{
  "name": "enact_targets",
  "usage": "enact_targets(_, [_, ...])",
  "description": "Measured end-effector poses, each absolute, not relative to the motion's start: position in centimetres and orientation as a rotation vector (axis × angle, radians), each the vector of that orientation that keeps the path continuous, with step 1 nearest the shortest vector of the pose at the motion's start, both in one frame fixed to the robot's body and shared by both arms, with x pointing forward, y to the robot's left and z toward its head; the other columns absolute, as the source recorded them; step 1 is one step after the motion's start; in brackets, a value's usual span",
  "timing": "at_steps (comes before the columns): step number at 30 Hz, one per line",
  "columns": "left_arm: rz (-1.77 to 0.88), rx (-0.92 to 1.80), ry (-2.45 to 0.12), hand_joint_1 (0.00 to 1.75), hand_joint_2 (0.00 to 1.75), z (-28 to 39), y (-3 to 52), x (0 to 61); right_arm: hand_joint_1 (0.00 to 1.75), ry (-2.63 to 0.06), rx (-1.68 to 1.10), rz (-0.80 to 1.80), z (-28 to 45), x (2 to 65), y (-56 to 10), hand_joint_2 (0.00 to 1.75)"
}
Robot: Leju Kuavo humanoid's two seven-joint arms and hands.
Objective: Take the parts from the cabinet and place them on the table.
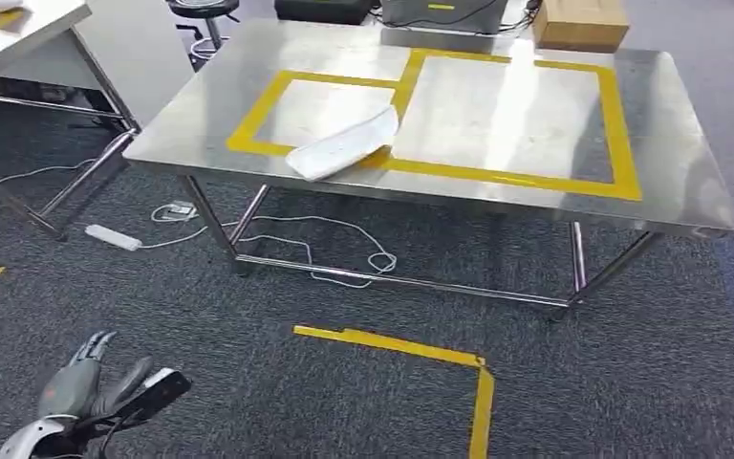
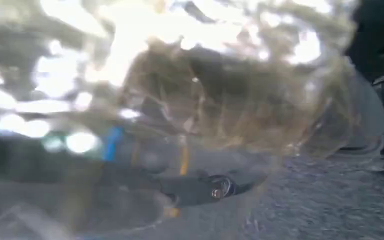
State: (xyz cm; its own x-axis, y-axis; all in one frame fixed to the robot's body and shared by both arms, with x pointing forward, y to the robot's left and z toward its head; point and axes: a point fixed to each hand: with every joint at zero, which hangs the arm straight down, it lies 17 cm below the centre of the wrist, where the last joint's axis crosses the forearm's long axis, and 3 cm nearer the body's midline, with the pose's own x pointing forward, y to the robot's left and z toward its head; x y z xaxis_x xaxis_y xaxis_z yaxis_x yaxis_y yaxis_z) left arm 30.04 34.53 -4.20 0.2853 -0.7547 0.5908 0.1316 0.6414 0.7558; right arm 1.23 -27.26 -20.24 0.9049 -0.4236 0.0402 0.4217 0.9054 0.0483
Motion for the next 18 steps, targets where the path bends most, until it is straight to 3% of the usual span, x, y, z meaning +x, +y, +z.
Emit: enact_targets(18, [-0.553, 0.43, -0.723, 0.0, 0.0, -17.2, 31.2, 17.7, 0.0, -0.048, 0.043, -0.598, -19.2, 1.0, -27.0, 0.0])
